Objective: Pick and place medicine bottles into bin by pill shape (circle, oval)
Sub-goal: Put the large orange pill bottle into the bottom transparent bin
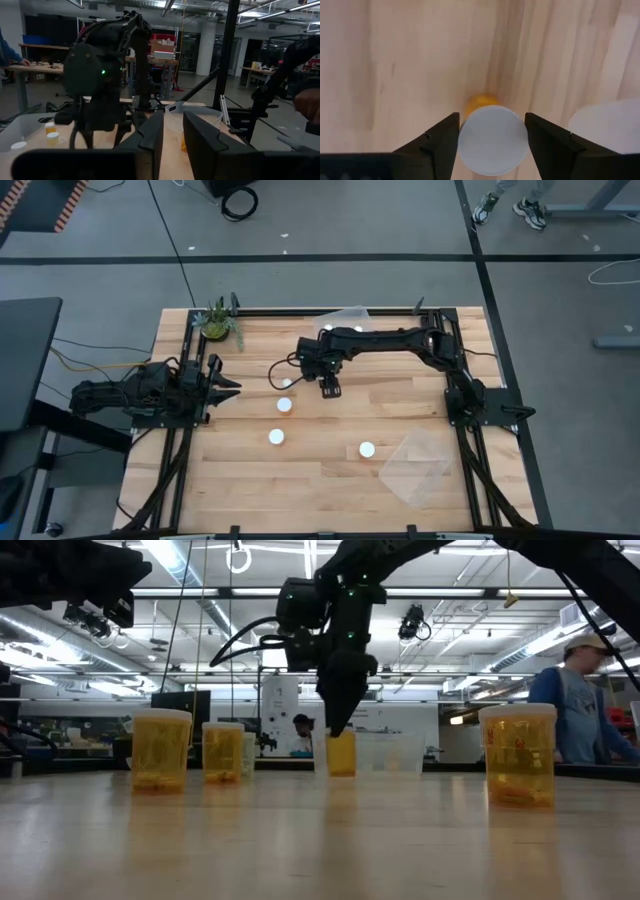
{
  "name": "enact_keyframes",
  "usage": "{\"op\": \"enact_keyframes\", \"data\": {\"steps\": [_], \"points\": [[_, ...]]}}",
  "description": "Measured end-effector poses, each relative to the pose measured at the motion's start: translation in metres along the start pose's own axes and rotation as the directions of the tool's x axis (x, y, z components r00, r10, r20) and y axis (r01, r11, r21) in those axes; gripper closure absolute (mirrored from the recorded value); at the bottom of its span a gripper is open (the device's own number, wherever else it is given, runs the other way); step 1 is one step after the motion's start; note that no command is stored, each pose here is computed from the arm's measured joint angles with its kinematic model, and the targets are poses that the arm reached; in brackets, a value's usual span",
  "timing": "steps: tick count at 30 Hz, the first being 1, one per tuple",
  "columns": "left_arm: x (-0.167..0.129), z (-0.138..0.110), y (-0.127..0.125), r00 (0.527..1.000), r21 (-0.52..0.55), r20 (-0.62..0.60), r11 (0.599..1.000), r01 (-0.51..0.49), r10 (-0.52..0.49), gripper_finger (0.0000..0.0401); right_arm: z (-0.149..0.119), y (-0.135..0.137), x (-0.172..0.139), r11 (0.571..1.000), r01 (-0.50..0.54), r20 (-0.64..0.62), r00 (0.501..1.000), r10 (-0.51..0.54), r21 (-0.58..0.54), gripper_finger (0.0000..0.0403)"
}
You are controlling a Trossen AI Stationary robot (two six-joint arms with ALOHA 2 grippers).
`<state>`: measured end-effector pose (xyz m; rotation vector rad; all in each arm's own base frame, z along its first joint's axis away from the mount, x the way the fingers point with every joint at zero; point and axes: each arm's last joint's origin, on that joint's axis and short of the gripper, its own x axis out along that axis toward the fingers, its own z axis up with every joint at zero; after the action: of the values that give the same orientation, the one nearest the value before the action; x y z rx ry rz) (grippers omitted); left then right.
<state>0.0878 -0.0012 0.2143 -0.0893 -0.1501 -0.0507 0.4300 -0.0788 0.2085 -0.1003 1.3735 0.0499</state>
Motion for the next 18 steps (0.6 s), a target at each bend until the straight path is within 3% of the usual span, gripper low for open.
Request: {"op": "enact_keyframes", "data": {"steps": [7,18], "points": [[0.0,0.0,0.0,1.0,0.0,-0.001,1.0,0.0,0.0,0.0317,-0.004,0.02,-0.021,0.999,-0.034,-0.028,0.999,0.034,0.008,0.0179],[0.0,0.0,0.0,1.0,0.0,-0.003,1.0,-0.001,0.001,0.0317,-0.011,0.055,-0.079,0.999,-0.033,0.072,0.997,0.032,0.009,0.0178]]}}
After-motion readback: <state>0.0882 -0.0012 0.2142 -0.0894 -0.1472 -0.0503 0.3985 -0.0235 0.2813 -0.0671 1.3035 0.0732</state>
